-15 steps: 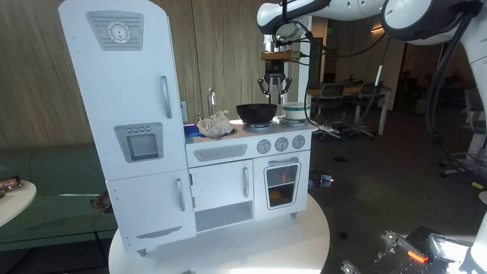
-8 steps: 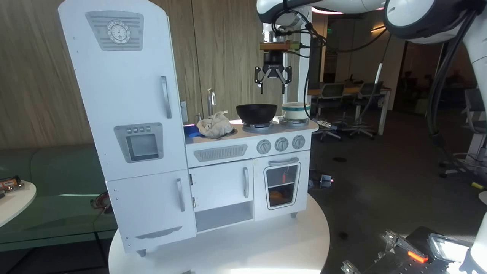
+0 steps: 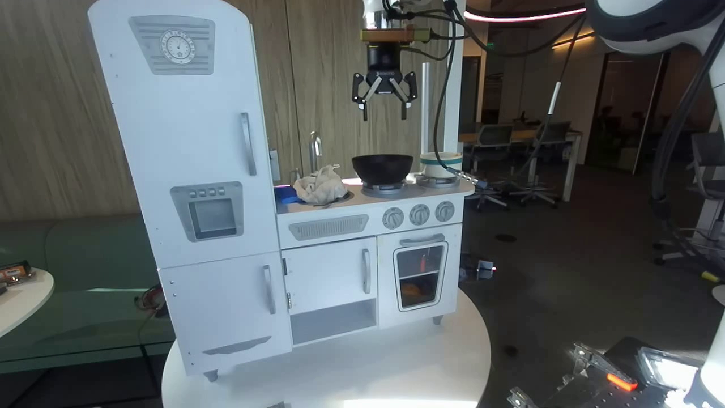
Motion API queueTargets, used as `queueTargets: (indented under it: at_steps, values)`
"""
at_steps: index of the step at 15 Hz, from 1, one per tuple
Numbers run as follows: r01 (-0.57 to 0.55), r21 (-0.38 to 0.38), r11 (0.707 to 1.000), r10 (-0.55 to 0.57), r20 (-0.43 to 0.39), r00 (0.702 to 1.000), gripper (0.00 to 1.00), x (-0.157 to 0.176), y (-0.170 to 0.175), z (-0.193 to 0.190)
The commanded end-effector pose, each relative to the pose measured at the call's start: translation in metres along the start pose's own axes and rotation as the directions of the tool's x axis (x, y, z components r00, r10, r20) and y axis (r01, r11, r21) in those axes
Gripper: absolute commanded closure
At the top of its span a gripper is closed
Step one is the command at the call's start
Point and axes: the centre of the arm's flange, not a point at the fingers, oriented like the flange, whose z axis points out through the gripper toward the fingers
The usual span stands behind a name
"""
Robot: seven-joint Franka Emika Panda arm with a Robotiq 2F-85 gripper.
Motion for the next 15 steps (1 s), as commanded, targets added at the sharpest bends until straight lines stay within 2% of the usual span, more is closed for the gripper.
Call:
queueTargets:
  at_steps: [1, 5, 10, 13, 15]
  values:
    - [0.002, -0.002, 1.0, -0.002, -0.003, 1.0, 0.0, -0.002, -0.001, -0.002]
    - [-0.006, -0.005, 1.0, 0.006, -0.001, 1.0, 0.0, 0.0, 0.003, -0.002]
    - [0.084, 0.151, 0.985, -0.091, 0.043, 0.995, 0.0, -0.013, -0.028, 0.058]
    - [0.103, 0.276, 0.956, -0.143, 0.129, 0.981, 0.0, -0.03, -0.052, 0.088]
    - [0.062, 0.296, 0.953, -0.123, 0.19, 0.974, 0.0, -0.041, -0.064, 0.1]
